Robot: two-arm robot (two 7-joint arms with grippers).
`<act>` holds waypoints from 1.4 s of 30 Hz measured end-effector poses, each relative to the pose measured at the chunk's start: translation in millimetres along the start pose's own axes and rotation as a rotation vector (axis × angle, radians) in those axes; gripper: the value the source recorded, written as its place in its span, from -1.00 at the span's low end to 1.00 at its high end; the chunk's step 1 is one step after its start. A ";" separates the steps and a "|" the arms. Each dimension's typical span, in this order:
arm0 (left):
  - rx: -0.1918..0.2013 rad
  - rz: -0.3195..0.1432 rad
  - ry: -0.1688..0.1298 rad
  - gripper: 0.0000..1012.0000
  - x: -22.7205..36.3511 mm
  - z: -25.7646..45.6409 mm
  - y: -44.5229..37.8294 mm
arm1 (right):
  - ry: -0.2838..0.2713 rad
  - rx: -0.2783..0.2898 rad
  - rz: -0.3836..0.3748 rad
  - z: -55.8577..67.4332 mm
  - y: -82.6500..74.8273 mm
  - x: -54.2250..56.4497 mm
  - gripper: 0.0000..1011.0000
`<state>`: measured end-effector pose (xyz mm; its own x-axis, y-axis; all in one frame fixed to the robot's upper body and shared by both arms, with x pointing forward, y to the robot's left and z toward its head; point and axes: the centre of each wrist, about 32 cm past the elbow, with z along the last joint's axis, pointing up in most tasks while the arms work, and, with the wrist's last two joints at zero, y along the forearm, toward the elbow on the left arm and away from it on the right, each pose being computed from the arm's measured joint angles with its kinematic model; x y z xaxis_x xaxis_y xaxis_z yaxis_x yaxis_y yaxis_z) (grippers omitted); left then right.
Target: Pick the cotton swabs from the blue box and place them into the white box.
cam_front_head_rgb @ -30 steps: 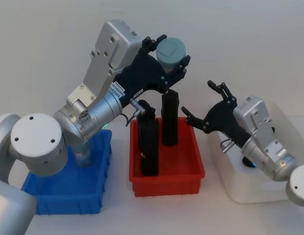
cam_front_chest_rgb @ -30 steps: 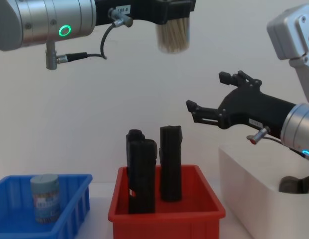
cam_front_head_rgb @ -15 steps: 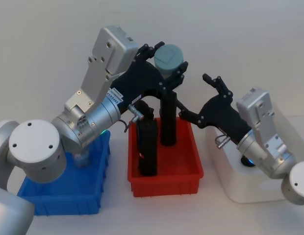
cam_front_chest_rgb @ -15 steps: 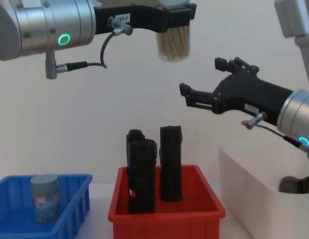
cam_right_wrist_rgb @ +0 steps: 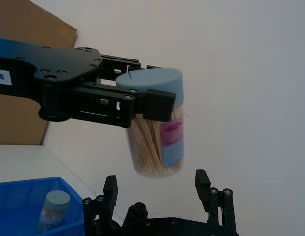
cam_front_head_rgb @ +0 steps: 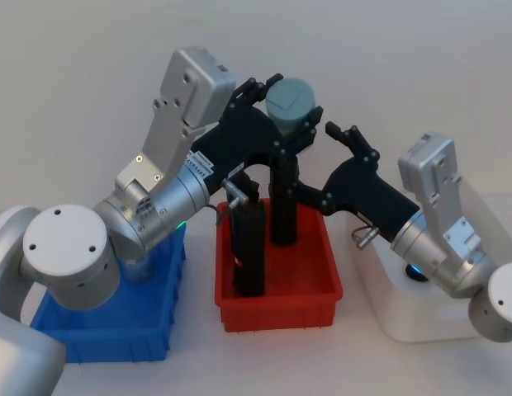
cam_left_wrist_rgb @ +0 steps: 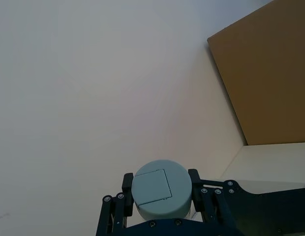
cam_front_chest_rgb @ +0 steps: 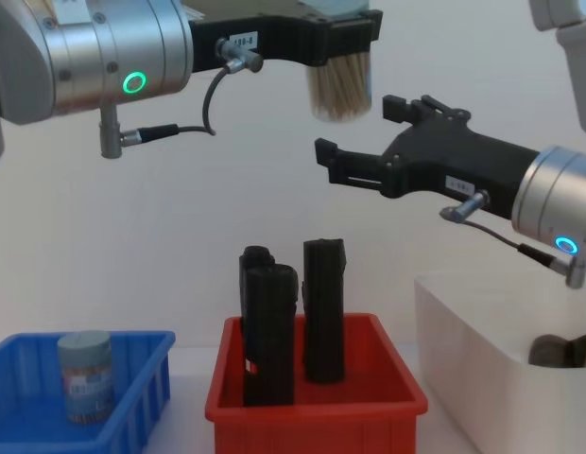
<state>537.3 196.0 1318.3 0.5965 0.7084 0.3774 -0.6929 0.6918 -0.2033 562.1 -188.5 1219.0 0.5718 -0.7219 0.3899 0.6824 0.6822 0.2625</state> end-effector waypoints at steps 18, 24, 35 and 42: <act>0.005 -0.016 0.019 0.33 0.9 -7.5 -6.5 | 0.045 0.029 -0.003 7.6 5.4 -3.1 0.98; 0.010 -0.018 0.022 0.33 0.4 -9.0 -7.4 | 0.049 0.057 -0.021 8.2 6.8 -3.0 0.98; 0.023 -0.024 0.028 0.33 -0.8 -10.8 -8.6 | 0.035 0.083 -0.027 6.4 10.2 -6.5 0.98; 0.029 -0.027 0.031 0.33 -1.5 -11.5 -8.6 | -0.013 0.086 -0.039 4.1 12.9 -9.4 0.98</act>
<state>547.0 190.6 1309.1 0.6272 0.6936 0.3543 -0.6875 0.7068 -0.1668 563.6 -172.4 1222.4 0.5392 -0.7469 0.3891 0.6620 0.6615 0.3524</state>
